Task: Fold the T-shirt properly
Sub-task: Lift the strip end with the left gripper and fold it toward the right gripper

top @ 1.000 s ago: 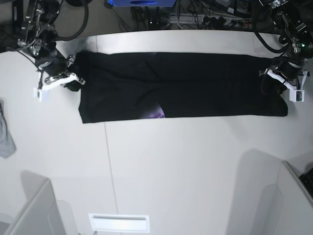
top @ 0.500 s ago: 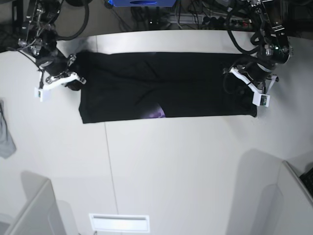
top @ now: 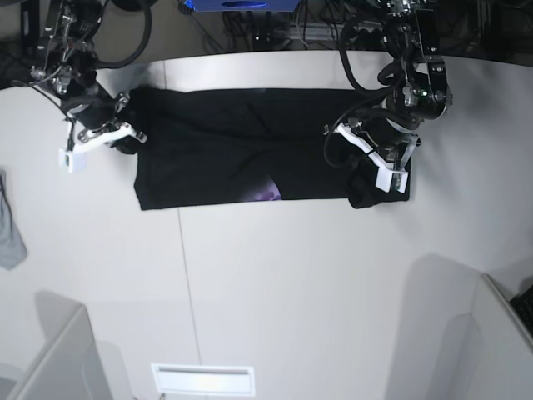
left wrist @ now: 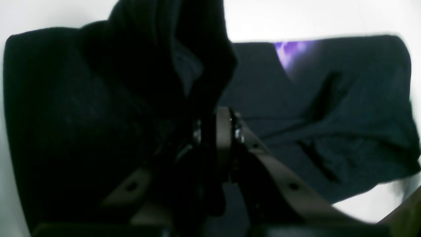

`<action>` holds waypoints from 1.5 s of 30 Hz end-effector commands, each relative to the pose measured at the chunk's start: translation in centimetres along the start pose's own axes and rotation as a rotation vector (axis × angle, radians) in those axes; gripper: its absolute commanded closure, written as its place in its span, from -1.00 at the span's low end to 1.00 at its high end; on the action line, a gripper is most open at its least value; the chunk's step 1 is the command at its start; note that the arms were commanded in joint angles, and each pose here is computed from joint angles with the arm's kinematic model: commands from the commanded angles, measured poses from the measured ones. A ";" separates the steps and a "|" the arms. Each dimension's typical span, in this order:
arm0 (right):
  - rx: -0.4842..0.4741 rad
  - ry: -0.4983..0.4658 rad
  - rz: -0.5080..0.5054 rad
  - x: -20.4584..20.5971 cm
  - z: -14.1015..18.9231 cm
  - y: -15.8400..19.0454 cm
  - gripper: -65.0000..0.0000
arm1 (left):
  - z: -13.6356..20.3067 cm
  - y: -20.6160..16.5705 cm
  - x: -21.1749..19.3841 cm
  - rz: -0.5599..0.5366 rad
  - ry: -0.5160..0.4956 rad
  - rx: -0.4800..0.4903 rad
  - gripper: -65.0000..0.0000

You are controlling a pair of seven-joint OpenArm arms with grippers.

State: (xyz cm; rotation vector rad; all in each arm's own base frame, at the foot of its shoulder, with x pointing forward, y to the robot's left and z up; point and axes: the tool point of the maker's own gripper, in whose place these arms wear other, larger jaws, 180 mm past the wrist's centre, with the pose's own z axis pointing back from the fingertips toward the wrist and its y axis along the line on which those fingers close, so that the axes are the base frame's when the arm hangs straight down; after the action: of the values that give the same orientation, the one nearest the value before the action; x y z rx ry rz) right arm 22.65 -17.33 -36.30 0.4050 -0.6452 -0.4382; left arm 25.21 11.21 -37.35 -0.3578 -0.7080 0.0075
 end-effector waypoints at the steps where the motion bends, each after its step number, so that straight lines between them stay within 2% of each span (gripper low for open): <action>1: 0.012 -0.030 0.016 0.9 0.3 0.3 1.00 | -0.1 -1.2 1.5 -0.009 -0.044 -0.031 1.00; 14: 0.012 -0.035 0.016 1.0 0.3 0.3 1.00 | -2.9 -5.3 -0.7 0.001 0.050 -0.124 1.00; 37: 0.017 -0.039 0.018 1.3 0.3 0.5 1.00 | -3.4 -6.3 -1.2 0.009 0.068 -0.147 1.00; 38: 0.017 -0.039 0.018 1.3 0.3 0.5 1.00 | -3.4 -6.3 -1.2 0.009 0.068 -0.147 0.95; 42: 0.016 -0.038 0.018 1.3 0.3 0.5 1.00 | -3.4 -6.4 -1.2 0.013 0.069 -0.150 0.29; 45: 0.016 -0.038 0.018 1.3 0.3 0.5 1.00 | -3.6 -7.1 -1.2 0.032 0.066 -0.164 -0.08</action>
State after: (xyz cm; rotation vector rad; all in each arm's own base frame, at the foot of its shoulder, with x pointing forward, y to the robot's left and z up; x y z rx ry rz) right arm 22.93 -17.39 -36.11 0.4054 -0.6536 -0.4374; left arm 25.09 3.78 -39.34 -0.4963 -0.6027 -0.0341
